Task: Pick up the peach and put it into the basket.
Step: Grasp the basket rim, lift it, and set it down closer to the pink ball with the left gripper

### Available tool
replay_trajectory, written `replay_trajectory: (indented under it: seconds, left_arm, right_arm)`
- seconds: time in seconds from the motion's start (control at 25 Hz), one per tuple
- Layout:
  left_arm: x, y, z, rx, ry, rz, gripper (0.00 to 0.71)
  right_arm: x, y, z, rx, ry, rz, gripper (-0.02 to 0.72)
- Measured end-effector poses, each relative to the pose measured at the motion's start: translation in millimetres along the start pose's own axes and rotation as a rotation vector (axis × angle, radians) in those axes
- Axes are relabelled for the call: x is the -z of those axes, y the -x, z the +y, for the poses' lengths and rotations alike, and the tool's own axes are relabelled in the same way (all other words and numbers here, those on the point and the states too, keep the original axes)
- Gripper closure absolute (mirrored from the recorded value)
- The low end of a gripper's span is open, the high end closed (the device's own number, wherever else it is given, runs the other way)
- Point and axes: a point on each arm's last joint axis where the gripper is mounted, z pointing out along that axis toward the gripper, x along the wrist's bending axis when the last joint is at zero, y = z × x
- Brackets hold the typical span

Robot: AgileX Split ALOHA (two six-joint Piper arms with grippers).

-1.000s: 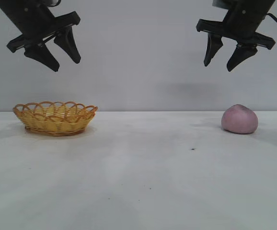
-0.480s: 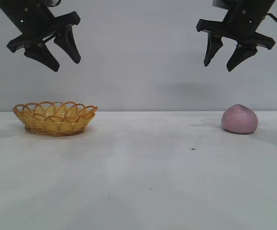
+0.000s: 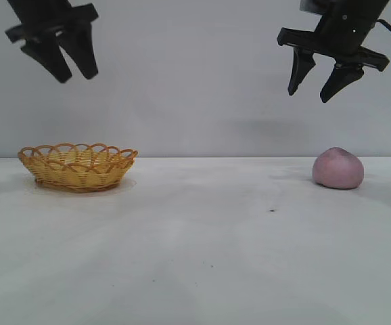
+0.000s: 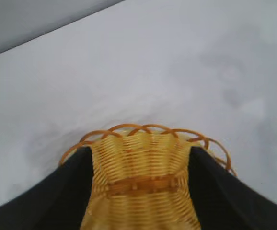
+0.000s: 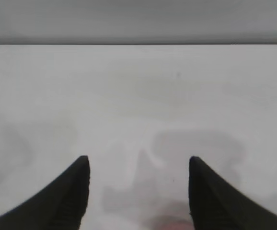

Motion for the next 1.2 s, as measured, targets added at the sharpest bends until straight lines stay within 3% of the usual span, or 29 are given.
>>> replay_trajectory:
  seconds: [0.2,0.32,0.56,0.8,1.16,1.2]
  left_arm:
    - [-18.4,-10.6,-4.9,0.007,-0.193,0.020,0.341]
    - [-34.5,-16.1,-9.0,0.010,-0.243,0.035,0.341]
    - [-59.7,-28.3,-11.5,-0.026,-0.279,0.095,0.341]
    - [-98.3,-36.9,-17.9,-0.033,-0.313,0.101,0.341]
    - [-125.0,-43.8,-21.1,-0.046,-0.300,0.124,0.341]
    - [-127.1,-44.3,-22.1,-0.051,-0.306,0.128,0.430]
  right_arm:
    - [0.0,-0.2,-0.9,0.000,-0.010,0.002,0.290]
    - [0.0,-0.3,-1.5,0.000,-0.016,0.003,0.290]
    - [0.0,-0.4,-2.1,0.002,-0.023,0.004,0.290]
    - [0.0,-0.4,-2.4,0.002,-0.026,0.005,0.290]
    - [0.0,-0.5,-2.9,0.002,-0.032,0.006,0.290]
    - [0.0,-0.5,-2.9,0.002,-0.032,0.006,0.290]
